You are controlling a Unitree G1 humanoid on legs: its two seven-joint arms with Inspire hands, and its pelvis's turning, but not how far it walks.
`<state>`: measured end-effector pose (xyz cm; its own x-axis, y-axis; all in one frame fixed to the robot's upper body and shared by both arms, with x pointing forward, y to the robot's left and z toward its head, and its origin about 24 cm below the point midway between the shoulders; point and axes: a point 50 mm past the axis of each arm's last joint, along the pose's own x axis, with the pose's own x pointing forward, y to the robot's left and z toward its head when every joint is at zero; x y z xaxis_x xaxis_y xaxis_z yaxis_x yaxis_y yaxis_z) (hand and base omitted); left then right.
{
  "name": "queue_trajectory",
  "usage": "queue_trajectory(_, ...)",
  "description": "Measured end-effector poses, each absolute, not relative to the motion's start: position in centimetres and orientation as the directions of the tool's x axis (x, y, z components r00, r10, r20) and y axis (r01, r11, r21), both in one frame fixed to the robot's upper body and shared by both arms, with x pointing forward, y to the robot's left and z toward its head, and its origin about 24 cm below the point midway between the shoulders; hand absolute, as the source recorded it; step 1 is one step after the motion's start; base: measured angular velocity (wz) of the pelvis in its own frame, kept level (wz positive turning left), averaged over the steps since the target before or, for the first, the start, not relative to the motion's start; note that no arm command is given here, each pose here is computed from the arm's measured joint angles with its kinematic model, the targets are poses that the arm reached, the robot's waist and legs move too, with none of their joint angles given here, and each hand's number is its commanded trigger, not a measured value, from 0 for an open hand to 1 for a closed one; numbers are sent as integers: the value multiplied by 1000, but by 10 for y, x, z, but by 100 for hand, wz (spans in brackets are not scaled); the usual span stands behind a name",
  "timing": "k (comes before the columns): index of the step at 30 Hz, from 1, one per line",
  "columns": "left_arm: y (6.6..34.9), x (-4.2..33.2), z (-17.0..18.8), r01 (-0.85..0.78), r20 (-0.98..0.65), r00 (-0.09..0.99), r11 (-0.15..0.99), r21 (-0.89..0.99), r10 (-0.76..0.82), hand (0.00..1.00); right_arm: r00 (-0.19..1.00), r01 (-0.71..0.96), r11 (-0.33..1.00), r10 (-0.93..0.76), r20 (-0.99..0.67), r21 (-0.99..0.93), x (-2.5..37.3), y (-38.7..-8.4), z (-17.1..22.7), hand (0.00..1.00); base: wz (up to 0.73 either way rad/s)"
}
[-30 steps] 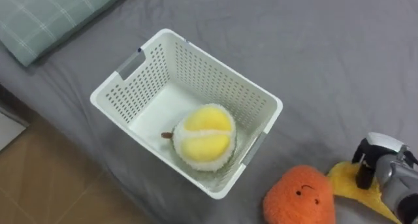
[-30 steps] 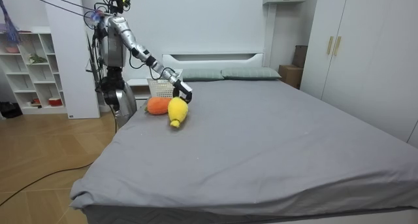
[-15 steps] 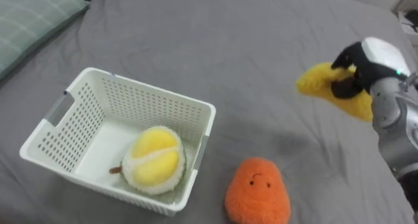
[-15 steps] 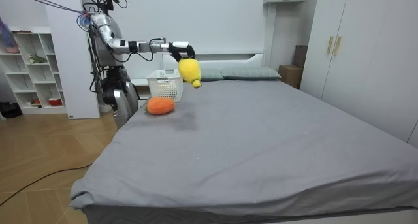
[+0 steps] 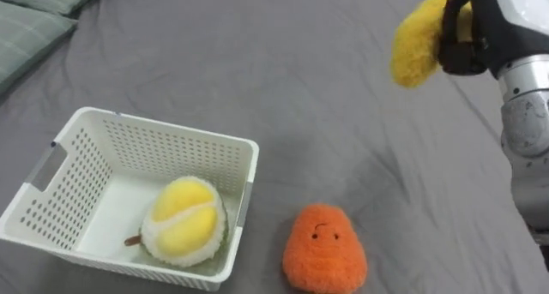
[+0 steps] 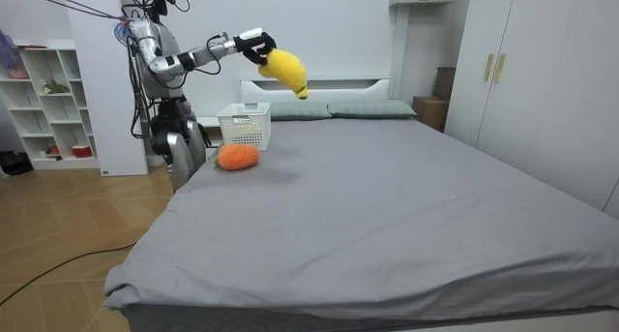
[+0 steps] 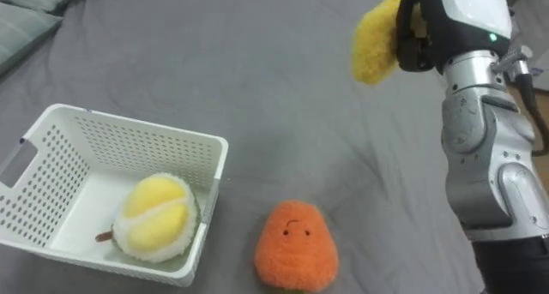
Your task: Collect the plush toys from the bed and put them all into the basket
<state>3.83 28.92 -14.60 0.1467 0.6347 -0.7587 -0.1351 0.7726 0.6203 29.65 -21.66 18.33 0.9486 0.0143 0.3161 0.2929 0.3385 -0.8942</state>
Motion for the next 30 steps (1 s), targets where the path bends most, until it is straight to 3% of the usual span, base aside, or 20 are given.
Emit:
queue_trajectory(6,289,41,-145,-114,-747,173,767,632,641,0,936,232,399,155,315,-887,287,-184,191,100,6)
queue_trajectory(17,282,44,-147,-25,-750,213,771,637,626,0,890,-68,499,422,174,-864,275,-108,167,100,11)
queue_trajectory(30,265,62,-152,70,-769,264,784,617,582,0,714,-465,374,694,-90,-803,254,-29,117,100,10)
